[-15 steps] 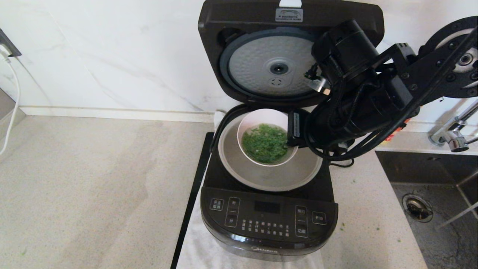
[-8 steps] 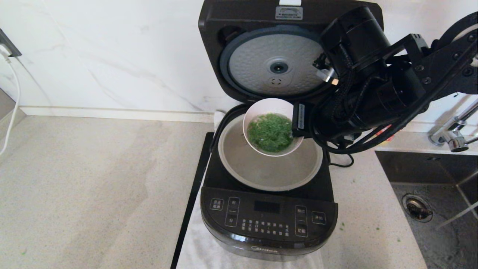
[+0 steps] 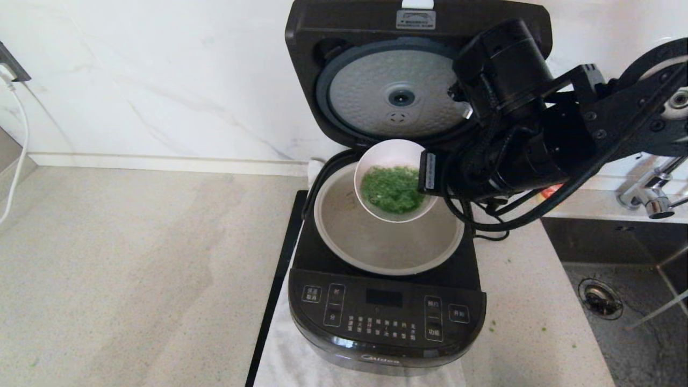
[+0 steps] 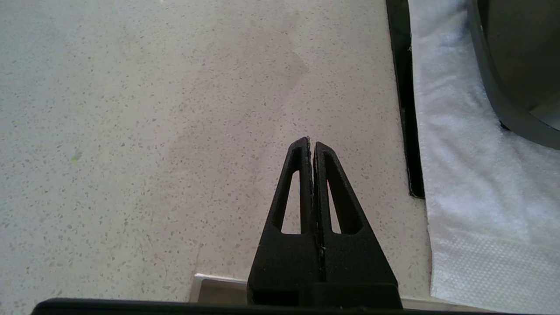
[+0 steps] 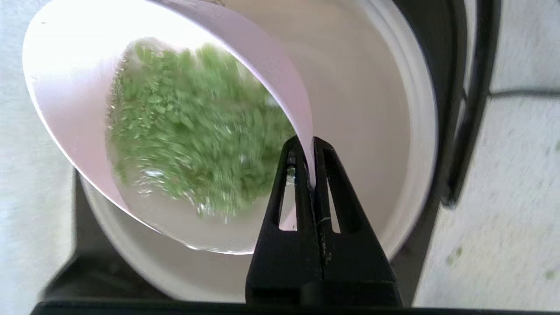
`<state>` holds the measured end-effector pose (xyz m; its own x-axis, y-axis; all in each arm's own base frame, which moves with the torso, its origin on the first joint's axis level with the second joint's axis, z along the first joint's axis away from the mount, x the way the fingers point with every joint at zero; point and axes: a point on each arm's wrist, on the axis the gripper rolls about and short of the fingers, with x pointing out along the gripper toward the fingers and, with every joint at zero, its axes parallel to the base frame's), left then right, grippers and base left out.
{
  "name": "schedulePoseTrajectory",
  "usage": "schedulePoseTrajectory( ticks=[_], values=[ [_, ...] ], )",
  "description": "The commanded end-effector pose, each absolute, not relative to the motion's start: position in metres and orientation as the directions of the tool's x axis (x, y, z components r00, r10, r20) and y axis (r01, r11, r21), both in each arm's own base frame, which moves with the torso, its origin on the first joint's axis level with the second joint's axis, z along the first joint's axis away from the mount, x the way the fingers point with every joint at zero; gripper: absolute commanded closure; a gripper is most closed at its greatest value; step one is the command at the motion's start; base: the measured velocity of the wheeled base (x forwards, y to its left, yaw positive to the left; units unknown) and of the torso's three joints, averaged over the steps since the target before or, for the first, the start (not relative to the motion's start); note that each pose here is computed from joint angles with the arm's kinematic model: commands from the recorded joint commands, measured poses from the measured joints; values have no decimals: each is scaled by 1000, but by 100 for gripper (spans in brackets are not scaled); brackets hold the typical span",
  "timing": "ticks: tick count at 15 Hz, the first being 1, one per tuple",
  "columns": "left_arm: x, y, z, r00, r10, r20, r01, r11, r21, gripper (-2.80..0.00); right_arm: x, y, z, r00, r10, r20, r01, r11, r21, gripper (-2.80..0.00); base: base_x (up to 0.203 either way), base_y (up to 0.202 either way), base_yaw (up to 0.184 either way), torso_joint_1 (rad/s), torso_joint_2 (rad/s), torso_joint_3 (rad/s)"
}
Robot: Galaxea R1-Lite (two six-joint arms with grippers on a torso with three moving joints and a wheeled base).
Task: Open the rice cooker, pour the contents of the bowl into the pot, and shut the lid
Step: Pour the water from the bowl into the rice cooker
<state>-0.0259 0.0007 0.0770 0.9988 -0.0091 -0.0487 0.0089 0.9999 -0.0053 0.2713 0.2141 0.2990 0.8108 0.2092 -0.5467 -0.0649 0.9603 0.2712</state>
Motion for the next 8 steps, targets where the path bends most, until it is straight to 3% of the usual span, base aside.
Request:
schedulePoseTrajectory(
  ticks=[1, 4, 8],
  values=[
    [-26, 1, 77, 999, -9, -46, 9, 1000, -6, 0, 266, 223, 291, 847, 207, -490, -99, 966, 237, 0, 0, 0, 0, 0, 0, 0],
    [-26, 1, 77, 999, -9, -46, 9, 1000, -6, 0, 260, 232, 293, 921, 169, -352, -119, 980, 160, 0, 0, 0, 0, 0, 0, 0],
    [-26, 1, 77, 999, -9, -46, 9, 1000, -6, 0, 256, 226, 297, 942, 109, -319, -73, 990, 122, 0, 0, 0, 0, 0, 0, 0]
  ],
)
